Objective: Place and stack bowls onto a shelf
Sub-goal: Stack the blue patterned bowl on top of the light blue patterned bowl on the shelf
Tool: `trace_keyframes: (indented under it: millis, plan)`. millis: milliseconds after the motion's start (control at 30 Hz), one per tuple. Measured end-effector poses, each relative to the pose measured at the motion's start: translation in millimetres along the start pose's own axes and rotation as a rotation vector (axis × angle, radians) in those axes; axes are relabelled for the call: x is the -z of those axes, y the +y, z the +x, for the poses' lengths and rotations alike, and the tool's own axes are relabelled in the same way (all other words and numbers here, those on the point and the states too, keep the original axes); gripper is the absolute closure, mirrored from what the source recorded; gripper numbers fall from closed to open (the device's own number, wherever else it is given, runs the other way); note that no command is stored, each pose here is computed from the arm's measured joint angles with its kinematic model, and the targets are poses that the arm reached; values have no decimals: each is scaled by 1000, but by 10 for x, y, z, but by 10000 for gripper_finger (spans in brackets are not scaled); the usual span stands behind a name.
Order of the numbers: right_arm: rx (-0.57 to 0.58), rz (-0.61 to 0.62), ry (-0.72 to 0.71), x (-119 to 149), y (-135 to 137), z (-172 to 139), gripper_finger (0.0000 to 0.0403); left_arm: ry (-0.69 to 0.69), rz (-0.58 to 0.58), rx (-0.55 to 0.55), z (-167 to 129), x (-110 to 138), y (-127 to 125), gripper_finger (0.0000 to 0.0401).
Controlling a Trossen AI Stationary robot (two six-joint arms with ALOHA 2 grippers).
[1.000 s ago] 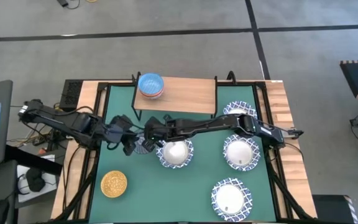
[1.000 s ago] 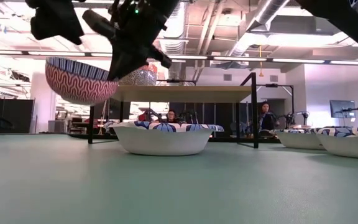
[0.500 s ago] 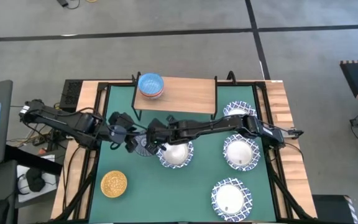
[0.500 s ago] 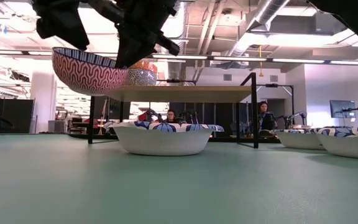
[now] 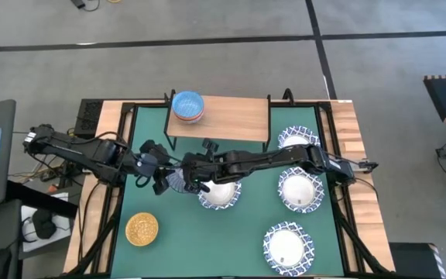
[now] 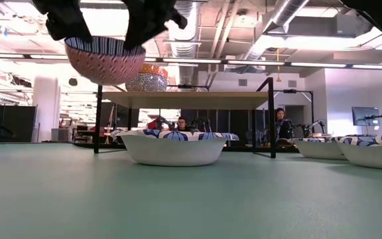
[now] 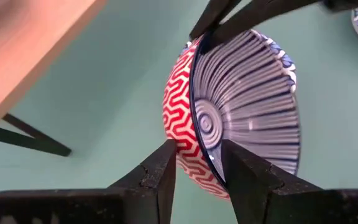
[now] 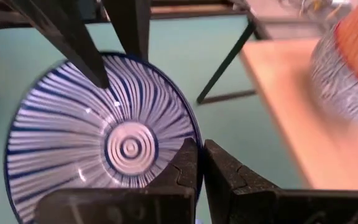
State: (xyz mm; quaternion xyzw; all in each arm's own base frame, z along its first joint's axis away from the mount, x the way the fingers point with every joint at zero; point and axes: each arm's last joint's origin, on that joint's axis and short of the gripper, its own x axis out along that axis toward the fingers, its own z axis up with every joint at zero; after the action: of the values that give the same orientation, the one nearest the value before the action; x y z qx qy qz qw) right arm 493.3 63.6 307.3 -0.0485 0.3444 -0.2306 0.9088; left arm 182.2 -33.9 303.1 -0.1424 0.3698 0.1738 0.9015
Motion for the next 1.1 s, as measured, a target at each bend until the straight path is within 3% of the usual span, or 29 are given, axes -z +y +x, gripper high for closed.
trace_keyframes:
  millis: [367,500,700,900,1100]
  plan:
    - [-16,6,-97,-182,-25,-258,383,-41,-17,-52,10,-16,12,388]
    - [-57,2,-113,-225,-50,-376,384,-18,30,-57,26,10,18,399]
    - [-37,55,-133,-280,-154,-534,324,-70,-9,-114,4,-83,77,400]
    - [-3,199,-159,-402,-614,-1097,257,-243,-73,-274,-295,-501,277,400]
    - [28,290,-145,-407,-1113,-1517,228,-333,-142,-440,-553,-1023,702,401]
